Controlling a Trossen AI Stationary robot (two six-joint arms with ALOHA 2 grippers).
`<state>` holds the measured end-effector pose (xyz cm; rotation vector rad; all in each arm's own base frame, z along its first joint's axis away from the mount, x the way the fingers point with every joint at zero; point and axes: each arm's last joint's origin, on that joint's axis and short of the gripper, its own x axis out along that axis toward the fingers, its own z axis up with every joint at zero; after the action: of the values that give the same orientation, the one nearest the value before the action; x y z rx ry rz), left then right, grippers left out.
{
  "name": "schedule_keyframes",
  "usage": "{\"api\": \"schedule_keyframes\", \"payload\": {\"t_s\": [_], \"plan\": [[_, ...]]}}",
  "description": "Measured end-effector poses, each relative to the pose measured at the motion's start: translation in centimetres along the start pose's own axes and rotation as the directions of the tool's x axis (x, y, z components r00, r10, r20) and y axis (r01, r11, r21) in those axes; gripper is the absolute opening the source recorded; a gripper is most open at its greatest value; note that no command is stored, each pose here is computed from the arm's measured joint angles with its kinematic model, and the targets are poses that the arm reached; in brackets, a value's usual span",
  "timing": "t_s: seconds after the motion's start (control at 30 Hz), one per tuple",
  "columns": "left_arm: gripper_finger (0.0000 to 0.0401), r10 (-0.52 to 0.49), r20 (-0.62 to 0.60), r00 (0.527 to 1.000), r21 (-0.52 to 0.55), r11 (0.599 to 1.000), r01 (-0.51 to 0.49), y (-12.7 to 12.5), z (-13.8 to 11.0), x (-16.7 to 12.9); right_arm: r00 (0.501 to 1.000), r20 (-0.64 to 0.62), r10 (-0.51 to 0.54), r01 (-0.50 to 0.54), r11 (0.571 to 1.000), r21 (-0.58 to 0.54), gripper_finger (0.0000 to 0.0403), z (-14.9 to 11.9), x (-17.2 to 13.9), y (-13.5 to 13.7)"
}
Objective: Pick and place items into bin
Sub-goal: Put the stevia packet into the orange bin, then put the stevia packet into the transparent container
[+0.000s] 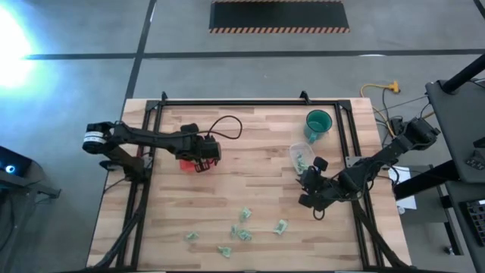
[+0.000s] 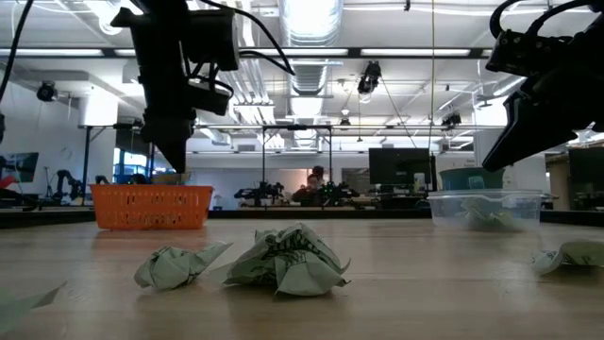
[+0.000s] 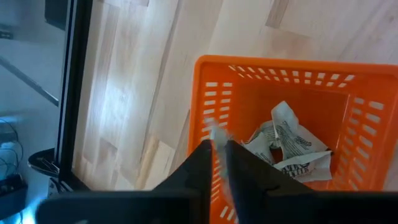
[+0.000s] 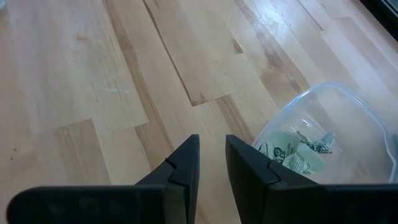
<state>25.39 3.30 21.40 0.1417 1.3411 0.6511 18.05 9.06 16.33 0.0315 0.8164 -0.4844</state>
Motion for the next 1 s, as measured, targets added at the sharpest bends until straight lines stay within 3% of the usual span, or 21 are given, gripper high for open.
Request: {"api": "schedule_keyframes", "payload": {"t_s": [0.27,0.5,0.6,0.77,1.0], "plan": [[0.0095,-0.002,0.002,1.000,-0.006,1.000,0.002,-0.1,0.0,-0.1,1.000,0.002,0.002,-0.002,1.000,0.003,0.0068,0.0,0.0,0.0],[0.0100,-0.031,0.061,0.998,0.008,1.000,0.030,-1.5,0.1,-1.7,0.997,0.049,0.066,-0.063,0.997,-0.044,0.0068,0.7,0.0,0.7],[0.0100,-0.056,0.101,0.993,0.031,0.998,0.054,-3.0,-0.3,-2.9,0.988,0.069,0.141,-0.135,0.987,-0.082,0.0068,1.1,-0.1,1.3],[0.0100,-0.061,0.214,0.975,0.075,0.996,0.046,-6.1,-1.7,-4.9,0.933,0.073,0.353,-0.342,0.930,-0.133,0.0068,1.6,-0.3,2.4],[0.0100,0.002,0.446,0.895,0.091,0.995,-0.047,-9.7,-3.9,-8.1,0.829,0.044,0.557,-0.536,0.815,-0.222,0.0068,0.9,0.4,5.1]]}}
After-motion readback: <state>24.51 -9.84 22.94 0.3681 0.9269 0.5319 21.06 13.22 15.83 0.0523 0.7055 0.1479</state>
